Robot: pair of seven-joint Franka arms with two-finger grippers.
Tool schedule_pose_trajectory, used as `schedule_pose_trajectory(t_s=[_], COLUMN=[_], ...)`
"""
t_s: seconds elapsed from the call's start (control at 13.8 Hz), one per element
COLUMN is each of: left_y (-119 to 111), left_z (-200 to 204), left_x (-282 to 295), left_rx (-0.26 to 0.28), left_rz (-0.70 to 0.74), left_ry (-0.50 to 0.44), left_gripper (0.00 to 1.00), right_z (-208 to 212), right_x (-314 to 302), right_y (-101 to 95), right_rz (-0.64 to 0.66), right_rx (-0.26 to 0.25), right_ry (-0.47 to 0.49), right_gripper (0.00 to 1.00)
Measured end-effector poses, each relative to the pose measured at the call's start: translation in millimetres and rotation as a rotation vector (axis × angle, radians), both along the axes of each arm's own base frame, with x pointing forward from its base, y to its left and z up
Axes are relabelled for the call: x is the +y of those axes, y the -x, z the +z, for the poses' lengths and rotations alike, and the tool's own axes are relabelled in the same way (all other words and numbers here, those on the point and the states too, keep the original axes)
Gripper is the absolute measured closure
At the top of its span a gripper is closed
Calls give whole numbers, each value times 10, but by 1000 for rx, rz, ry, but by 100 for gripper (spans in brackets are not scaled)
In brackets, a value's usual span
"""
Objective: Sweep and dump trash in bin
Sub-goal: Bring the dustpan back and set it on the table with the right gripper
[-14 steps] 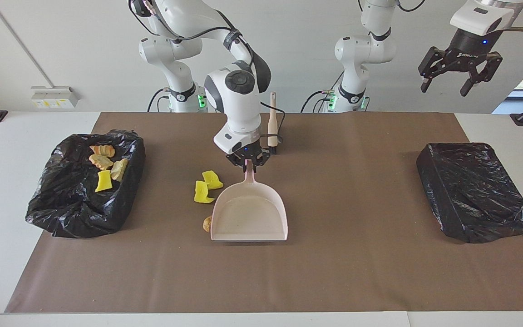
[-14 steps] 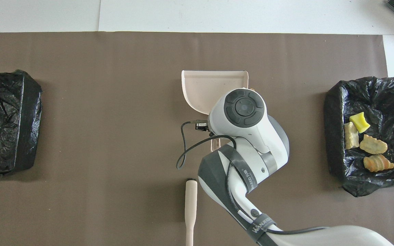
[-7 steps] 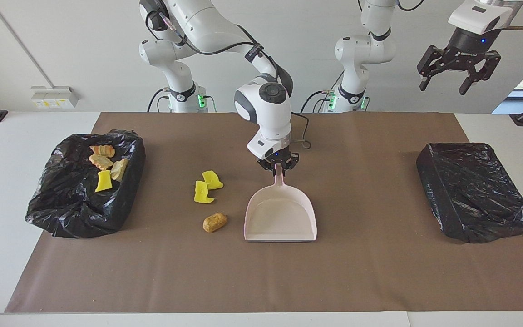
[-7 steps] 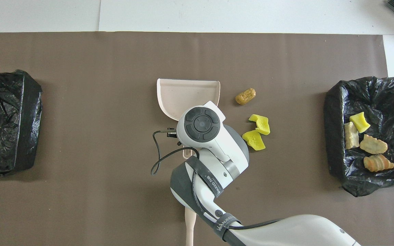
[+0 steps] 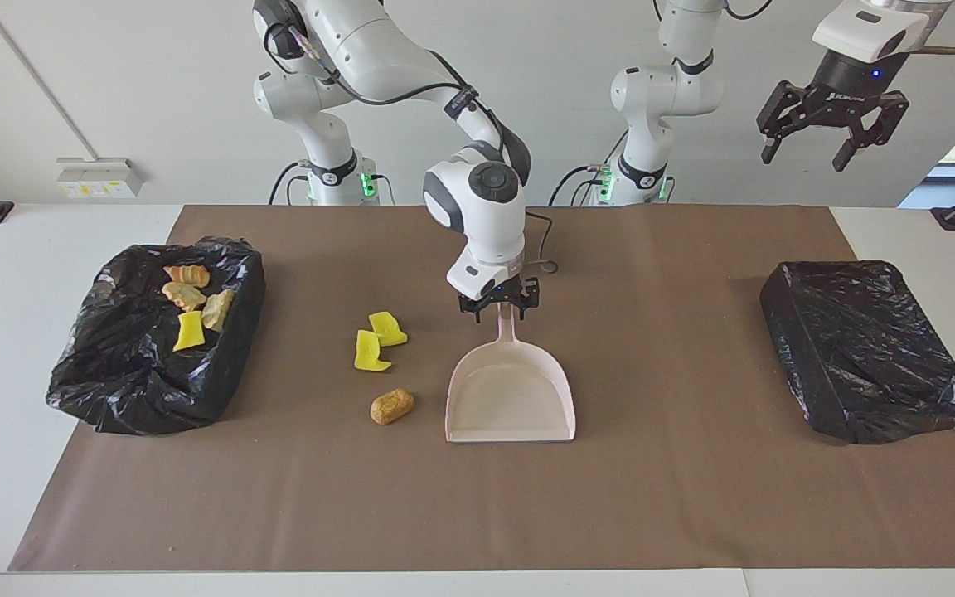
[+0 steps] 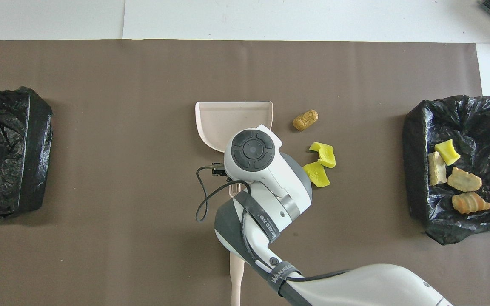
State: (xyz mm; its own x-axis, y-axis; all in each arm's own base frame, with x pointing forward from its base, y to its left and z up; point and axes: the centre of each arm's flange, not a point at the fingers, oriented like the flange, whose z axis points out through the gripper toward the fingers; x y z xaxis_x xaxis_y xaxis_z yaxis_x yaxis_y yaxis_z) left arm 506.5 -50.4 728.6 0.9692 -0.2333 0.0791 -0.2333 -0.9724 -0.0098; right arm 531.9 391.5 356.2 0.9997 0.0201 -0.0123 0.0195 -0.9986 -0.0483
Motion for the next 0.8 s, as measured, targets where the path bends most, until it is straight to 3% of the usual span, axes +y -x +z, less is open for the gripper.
schedule_pose_trajectory(t_s=[0.15, 0.29, 0.51, 0.8], left_y=[-17, -86, -314, -583], left_z=[1, -50, -380, -1022], left_x=[-47, -187, -634, -1314], left_rx=[-12, -30, -27, -37], left_rz=[-8, -34, -70, -140], left_ry=[2, 5, 12, 23], left_gripper=[0, 0, 0, 0], right_z=[173, 386, 531, 330], right_x=[32, 153, 302, 249], right_y=[146, 439, 1137, 2027], right_rz=[-11, -9, 11, 5], right_rx=[40, 87, 145, 240], right_ry=[20, 16, 12, -2], right_gripper=[0, 0, 0, 0])
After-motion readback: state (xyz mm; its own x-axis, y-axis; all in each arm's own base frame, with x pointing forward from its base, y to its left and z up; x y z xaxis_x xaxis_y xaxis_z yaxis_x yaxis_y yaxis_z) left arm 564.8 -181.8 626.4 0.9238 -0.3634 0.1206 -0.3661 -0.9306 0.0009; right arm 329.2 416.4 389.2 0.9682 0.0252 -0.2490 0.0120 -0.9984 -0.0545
